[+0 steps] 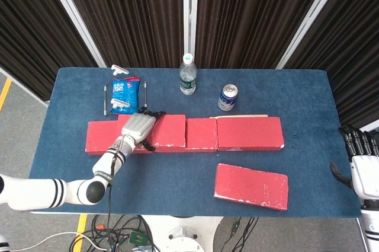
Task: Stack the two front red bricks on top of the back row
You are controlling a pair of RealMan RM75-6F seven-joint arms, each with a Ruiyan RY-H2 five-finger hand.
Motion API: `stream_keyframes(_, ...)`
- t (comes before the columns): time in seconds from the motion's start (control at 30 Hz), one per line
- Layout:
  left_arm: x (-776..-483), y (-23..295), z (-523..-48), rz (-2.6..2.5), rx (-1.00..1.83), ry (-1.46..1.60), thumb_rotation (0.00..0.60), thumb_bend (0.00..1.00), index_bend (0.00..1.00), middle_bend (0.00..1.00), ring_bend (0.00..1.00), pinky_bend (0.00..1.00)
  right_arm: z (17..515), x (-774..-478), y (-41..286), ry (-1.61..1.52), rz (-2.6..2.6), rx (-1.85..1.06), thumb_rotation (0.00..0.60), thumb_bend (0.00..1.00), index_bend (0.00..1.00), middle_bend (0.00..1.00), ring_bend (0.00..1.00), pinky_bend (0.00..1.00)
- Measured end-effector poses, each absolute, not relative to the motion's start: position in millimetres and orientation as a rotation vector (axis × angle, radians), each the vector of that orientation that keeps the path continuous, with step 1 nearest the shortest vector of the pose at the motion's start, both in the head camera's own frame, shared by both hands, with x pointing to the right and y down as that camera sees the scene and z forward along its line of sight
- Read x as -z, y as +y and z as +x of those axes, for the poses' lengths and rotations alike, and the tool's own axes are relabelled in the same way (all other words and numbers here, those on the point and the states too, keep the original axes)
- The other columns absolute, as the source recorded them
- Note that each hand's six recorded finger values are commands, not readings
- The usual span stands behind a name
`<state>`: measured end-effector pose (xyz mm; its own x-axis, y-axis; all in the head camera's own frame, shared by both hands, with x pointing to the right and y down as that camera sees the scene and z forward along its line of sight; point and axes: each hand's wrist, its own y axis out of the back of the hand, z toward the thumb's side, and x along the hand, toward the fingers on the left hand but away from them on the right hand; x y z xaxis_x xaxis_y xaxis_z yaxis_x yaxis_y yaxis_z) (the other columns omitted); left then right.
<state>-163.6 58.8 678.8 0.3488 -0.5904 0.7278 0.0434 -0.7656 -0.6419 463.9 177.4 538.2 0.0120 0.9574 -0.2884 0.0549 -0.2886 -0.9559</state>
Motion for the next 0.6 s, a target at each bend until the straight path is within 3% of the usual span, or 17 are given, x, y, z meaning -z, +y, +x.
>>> stream_keyframes(0.6, -679.8, 57.4, -162.5, -2.049, 1.448, 0.475, 0.600, 0.00, 0.10, 0.21, 0.18, 0.00, 464.4, -540.6, 178.4, -1.091, -1.472, -1.400, 0.600, 0.27, 0.00, 0.00, 0.00, 0.00)
